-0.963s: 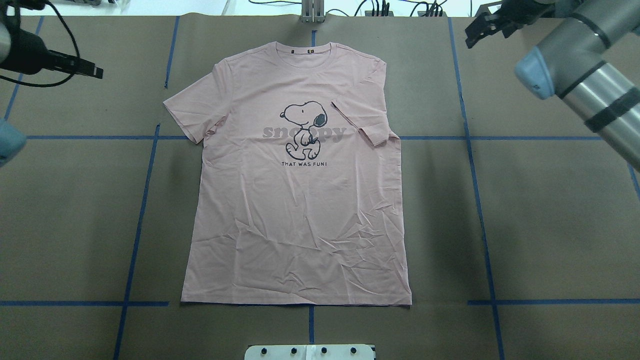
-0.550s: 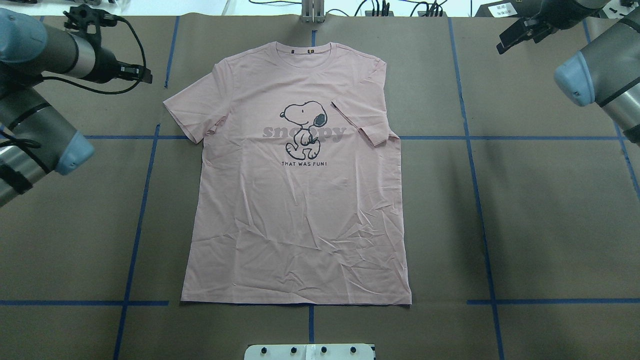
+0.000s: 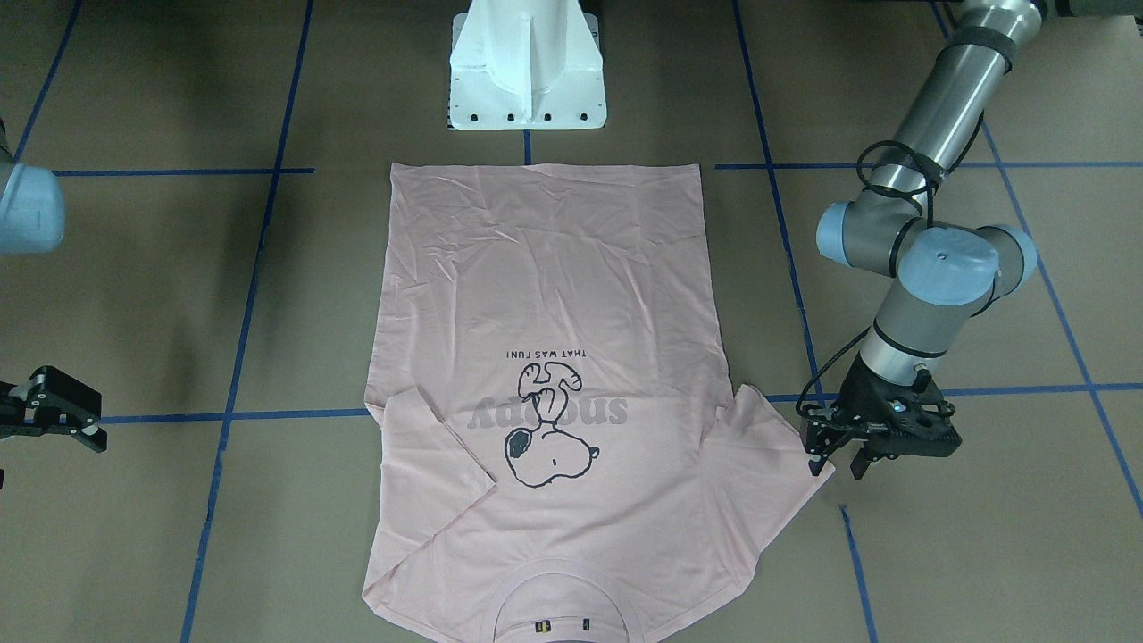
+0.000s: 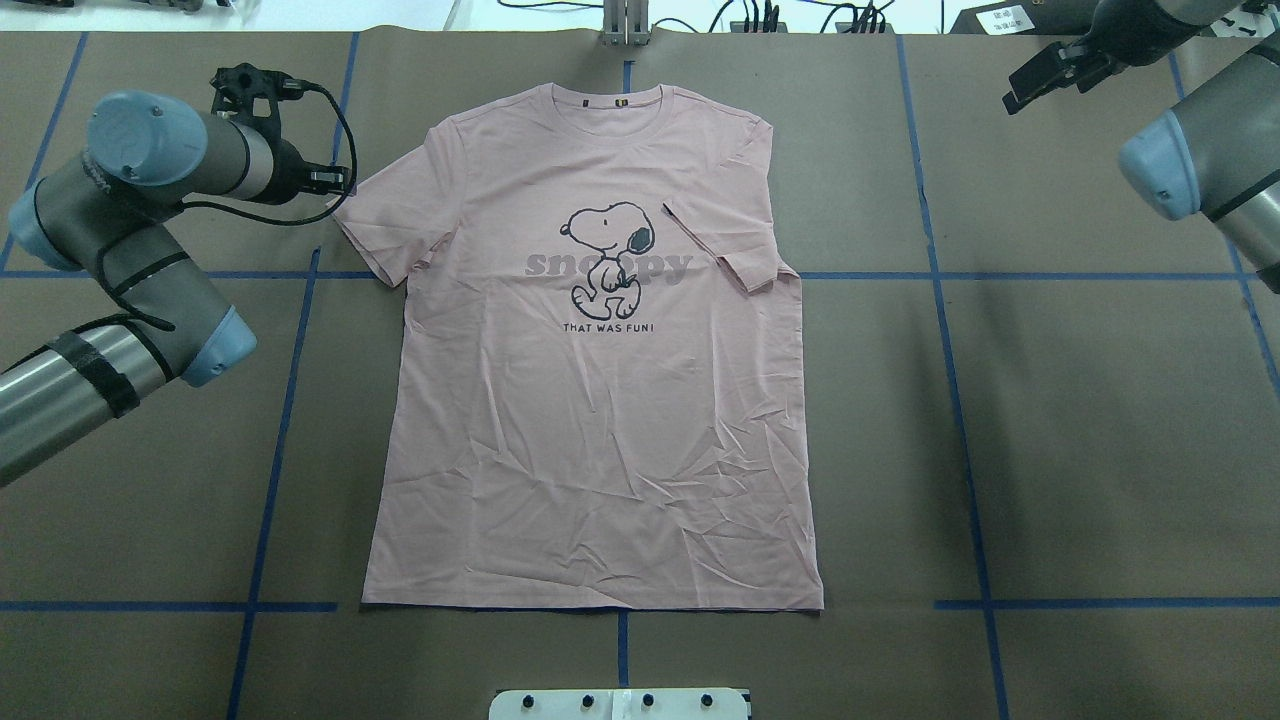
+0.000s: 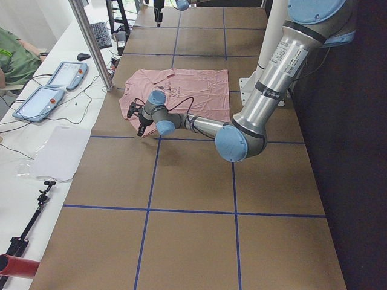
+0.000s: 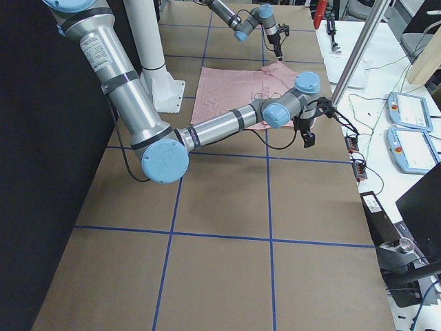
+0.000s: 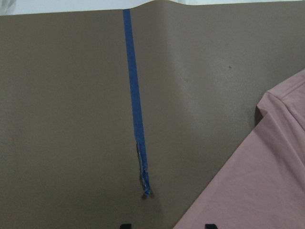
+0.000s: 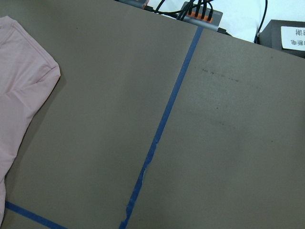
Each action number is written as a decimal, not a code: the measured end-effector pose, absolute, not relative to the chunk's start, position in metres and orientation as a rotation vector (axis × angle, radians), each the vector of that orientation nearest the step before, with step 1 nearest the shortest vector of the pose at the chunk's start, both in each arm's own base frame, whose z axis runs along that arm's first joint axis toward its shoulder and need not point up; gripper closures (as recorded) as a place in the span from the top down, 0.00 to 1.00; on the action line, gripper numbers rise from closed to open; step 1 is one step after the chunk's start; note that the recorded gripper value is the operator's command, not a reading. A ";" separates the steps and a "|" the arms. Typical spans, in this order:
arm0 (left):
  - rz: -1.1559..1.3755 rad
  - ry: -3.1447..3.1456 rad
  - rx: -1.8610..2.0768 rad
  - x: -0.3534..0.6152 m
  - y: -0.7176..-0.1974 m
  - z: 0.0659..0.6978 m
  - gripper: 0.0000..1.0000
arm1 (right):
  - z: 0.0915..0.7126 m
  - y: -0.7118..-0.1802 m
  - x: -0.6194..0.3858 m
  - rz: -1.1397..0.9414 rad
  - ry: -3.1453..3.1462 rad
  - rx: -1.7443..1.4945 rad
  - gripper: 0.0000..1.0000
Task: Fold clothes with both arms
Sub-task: 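Release and raise the right gripper while the left gripper reaches the other sleeve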
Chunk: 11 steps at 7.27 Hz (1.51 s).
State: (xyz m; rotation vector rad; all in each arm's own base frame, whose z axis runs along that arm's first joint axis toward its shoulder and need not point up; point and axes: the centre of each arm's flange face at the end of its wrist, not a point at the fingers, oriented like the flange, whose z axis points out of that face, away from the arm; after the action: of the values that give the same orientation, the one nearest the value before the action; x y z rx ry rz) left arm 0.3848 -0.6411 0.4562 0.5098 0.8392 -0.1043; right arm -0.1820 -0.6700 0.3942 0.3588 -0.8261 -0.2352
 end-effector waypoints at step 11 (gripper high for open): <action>-0.153 0.828 0.489 0.403 -0.635 0.471 0.00 | 0.399 -0.670 -0.182 -0.232 -0.820 0.354 1.00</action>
State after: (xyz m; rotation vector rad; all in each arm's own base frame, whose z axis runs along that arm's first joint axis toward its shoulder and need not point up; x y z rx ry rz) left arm 0.4030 -0.6347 0.4712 0.4886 0.8278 -0.1531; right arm -0.1824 -0.6696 0.3990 0.3536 -0.8195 -0.2320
